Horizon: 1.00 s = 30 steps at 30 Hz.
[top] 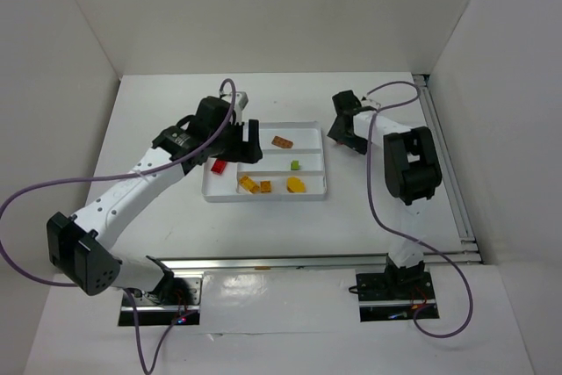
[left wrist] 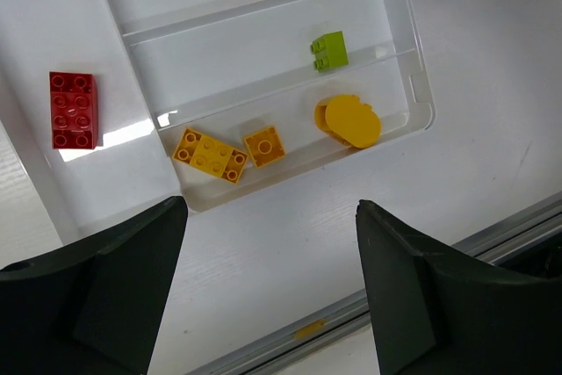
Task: Sort the legos into containers by color
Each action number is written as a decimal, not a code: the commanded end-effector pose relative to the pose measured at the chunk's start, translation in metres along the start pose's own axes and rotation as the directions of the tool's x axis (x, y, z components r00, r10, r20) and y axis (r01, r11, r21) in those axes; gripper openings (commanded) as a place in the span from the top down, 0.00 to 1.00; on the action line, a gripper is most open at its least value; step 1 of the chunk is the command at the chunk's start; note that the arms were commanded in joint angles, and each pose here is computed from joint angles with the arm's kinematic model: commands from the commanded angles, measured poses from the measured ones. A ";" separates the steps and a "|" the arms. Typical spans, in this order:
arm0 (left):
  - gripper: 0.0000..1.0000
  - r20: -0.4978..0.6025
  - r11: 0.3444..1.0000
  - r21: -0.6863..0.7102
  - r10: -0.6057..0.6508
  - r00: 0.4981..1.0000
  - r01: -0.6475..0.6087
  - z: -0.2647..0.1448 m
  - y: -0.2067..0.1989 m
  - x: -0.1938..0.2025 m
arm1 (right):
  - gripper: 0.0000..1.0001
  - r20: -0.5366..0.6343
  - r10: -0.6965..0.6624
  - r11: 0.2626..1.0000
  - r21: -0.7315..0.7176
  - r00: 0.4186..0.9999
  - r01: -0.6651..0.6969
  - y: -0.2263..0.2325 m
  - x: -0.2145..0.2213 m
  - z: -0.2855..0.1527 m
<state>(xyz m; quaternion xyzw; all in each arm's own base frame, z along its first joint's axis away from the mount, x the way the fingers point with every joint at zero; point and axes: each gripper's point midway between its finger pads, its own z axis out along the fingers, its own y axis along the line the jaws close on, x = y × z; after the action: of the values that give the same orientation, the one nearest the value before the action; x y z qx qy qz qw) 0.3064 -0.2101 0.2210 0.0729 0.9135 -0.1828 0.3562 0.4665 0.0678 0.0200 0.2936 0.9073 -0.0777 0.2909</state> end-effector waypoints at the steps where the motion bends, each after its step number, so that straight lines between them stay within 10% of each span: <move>1: 0.11 0.009 1.000 0.027 0.011 1.000 -0.012 0.007 -0.005 -0.004 | 0.07 -0.012 0.020 0.999 -0.035 1.000 -0.020 -0.030 0.006 -0.014; 17: 0.14 -0.024 0.996 0.087 0.019 1.000 -0.017 0.017 -0.019 -0.001 | 0.12 0.065 -0.117 0.928 -0.349 0.991 0.133 -0.009 -0.038 -0.065; 30: 0.15 -0.040 0.996 0.081 0.028 0.999 -0.025 0.023 -0.017 0.003 | 0.07 -0.160 0.239 0.904 -0.322 0.958 -0.280 0.010 -0.034 -0.029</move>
<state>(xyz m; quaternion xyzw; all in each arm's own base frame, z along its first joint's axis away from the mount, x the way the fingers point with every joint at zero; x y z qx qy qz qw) 0.3083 -0.2273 0.1975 0.0900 0.9216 -0.2018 0.3192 0.4677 0.0634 0.0585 0.2916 0.9020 0.1023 0.3014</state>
